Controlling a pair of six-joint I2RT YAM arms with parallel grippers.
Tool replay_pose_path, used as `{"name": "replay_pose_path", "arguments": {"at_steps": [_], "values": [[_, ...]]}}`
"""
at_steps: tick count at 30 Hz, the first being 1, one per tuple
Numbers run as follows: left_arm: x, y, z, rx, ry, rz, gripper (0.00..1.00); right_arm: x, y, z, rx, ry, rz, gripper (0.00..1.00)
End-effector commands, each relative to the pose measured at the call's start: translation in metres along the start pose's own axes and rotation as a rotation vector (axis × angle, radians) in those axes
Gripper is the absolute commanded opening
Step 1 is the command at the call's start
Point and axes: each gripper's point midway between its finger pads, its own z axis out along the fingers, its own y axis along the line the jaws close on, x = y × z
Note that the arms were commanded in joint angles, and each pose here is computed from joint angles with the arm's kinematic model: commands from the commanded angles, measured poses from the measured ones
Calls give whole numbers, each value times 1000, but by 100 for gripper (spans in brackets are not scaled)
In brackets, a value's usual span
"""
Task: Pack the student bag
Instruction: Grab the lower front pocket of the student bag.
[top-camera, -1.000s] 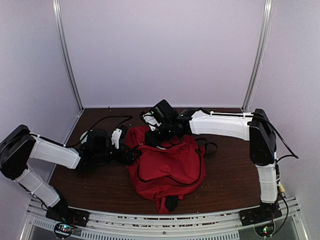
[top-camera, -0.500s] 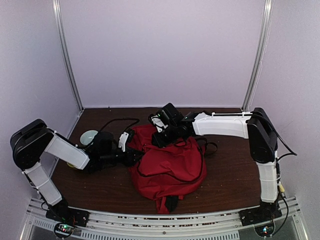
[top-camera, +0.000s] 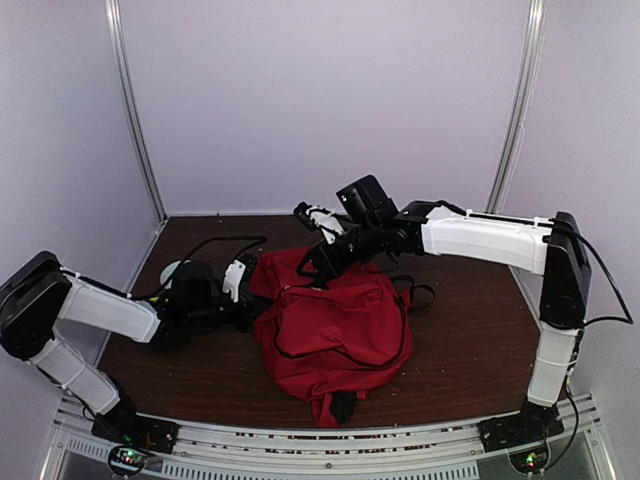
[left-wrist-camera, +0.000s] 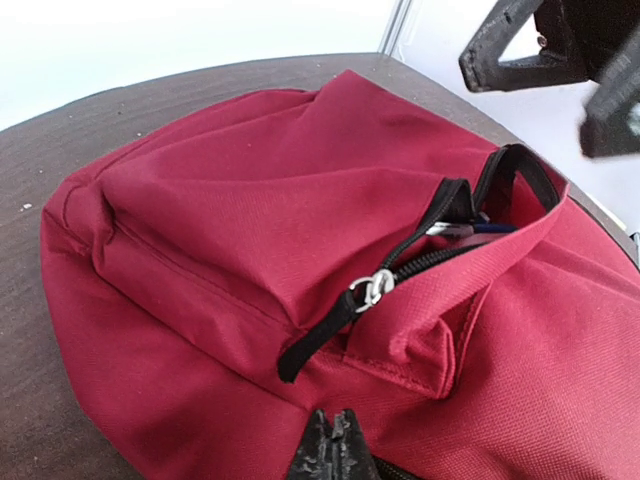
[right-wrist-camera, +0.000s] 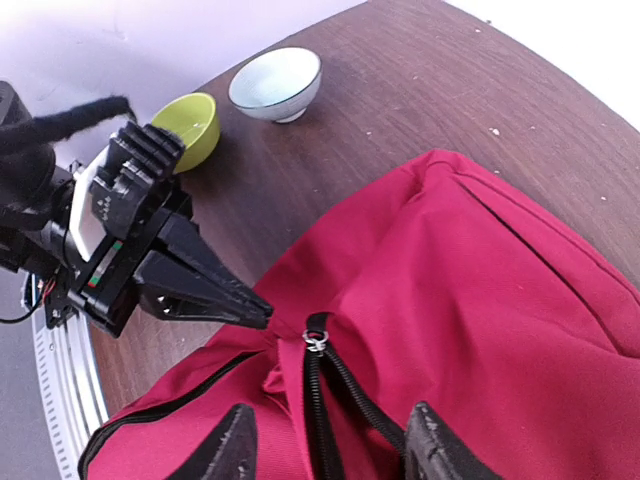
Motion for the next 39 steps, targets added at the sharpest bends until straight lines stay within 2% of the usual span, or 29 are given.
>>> {"name": "replay_pose_path", "arguments": {"at_steps": [1,6,10,11,12,14,15,16,22,28,30,31,36,39], "values": [[-11,6,0,-40,-6,57,0,23,18,15,-40,95,-88,55],[-9,8,-4,-56,0,54,0,47,12,37,62,223,-174,59],[-11,9,-9,-70,0,63,0,57,9,48,125,294,-223,56],[-12,9,-11,-70,-3,68,0,58,8,49,135,304,-224,48],[-13,8,-12,-69,-6,72,0,55,6,50,144,302,-222,36],[-15,6,-16,-62,-15,84,0,46,10,46,137,281,-219,7],[-16,3,-19,-53,-25,90,0,38,15,42,119,251,-219,0],[-17,1,-22,-41,-42,97,1,31,22,37,92,216,-220,0],[-37,-19,-40,37,-165,165,38,-26,80,-25,-160,-127,-250,0],[-46,-40,-41,85,-246,267,72,-43,107,-75,-395,-319,-205,0],[-51,-44,-40,96,-285,287,95,-41,105,-80,-406,-339,-203,0],[-54,-48,-39,111,-302,302,97,-39,104,-80,-409,-339,-199,0],[-65,-79,-24,198,-353,401,98,-30,101,-82,-429,-348,-161,0],[-63,-74,-12,169,-375,416,98,-31,102,-85,-436,-358,-157,0]]}}
